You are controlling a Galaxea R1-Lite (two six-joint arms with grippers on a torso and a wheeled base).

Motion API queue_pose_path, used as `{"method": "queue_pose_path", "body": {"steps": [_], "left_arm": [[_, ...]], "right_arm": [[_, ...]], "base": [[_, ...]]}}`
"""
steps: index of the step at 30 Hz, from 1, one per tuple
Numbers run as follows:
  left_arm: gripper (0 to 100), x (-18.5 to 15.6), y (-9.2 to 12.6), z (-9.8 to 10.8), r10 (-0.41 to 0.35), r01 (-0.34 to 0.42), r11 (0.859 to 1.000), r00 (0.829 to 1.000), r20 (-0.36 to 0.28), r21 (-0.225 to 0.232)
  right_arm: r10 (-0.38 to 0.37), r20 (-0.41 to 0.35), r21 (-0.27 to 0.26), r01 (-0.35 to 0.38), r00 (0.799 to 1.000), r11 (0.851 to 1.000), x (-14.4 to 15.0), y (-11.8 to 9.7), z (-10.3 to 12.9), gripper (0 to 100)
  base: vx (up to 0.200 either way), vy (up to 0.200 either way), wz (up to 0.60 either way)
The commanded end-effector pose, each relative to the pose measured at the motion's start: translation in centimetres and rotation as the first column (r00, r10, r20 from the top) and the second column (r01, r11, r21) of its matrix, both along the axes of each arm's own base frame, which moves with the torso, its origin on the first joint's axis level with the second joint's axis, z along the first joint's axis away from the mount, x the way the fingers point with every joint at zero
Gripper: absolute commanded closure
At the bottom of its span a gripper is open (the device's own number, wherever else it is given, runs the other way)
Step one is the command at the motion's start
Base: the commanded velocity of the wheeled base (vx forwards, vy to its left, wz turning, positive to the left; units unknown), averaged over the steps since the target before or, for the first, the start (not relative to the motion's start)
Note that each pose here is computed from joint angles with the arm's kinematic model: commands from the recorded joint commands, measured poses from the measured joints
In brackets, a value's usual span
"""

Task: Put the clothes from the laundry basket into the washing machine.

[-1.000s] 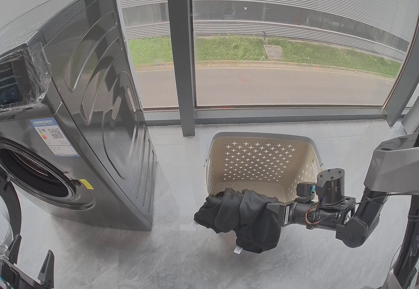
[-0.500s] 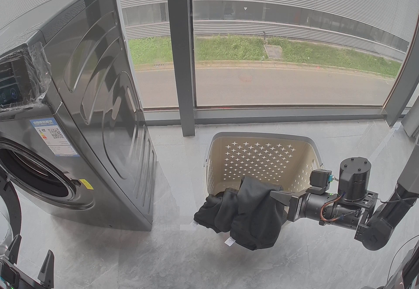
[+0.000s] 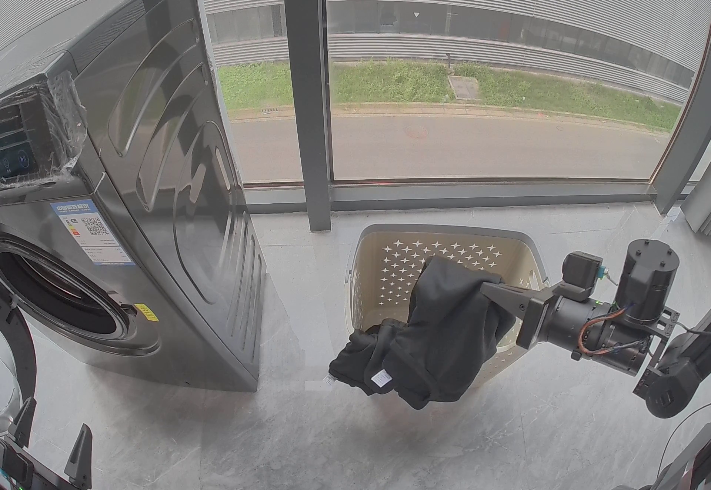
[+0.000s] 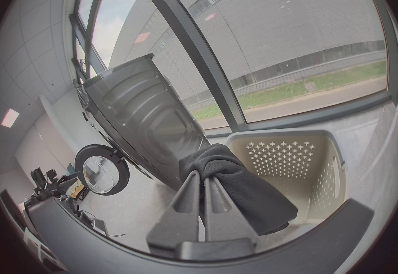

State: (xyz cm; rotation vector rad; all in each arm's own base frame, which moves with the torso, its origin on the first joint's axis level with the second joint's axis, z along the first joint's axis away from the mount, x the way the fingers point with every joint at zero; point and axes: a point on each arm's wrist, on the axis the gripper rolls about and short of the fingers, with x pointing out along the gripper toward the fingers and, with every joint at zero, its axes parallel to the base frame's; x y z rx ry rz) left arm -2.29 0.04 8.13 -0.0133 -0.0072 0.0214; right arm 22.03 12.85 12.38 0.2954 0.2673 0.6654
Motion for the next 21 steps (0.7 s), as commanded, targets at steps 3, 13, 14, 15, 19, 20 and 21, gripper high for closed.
{"method": "queue_pose_path", "body": {"steps": [3, 13, 14, 15, 19, 20, 21], "left_arm": [[0, 0.0, 0.0, -0.5, 0.002, -0.002, 1.0, 1.0, 0.001, -0.001], [0, 0.0, 0.0, -0.5, 0.0, 0.0, 1.0, 1.0, 0.001, 0.001], [0, 0.0, 0.0, -0.5, 0.0, 0.0, 1.0, 1.0, 0.001, 0.002], [0, 0.0, 0.0, -0.5, 0.0, 0.0, 1.0, 1.0, -0.001, 0.002], [0, 0.0, 0.0, -0.5, 0.0, 0.0, 1.0, 1.0, 0.001, 0.001], [0, 0.0, 0.0, -0.5, 0.0, 0.0, 1.0, 1.0, 0.001, 0.001], [0, 0.0, 0.0, -0.5, -0.002, 0.002, 1.0, 1.0, 0.001, -0.001]], "right_arm": [[-0.005, 0.147, 0.001, 0.005, 0.989, 1.0, -1.2, -0.8, 2.9, 100], [-0.159, 0.287, -0.102, 0.196, 0.945, 0.975, -1.9, -1.6, 4.2, 100], [-0.173, 0.293, -0.1, 0.21, 0.94, 0.973, -1.9, -1.6, 4.4, 100], [-0.194, 0.304, -0.107, 0.236, 0.933, 0.966, -2.0, -1.7, 4.5, 100], [-0.256, 0.321, -0.11, 0.305, 0.912, 0.946, -2.3, -1.9, 4.9, 100], [-0.258, 0.321, -0.11, 0.306, 0.911, 0.946, -2.4, -1.8, 4.9, 100], [-0.256, 0.326, -0.106, 0.304, 0.91, 0.947, -2.7, -1.6, 5.0, 100]], "base": [[0.0, 0.0, 0.0], [0.0, 0.0, 0.0], [0.0, 0.0, 0.0], [0.0, 0.0, 0.0], [0.0, 0.0, 0.0], [0.0, 0.0, 0.0], [0.0, 0.0, 0.0]]}}
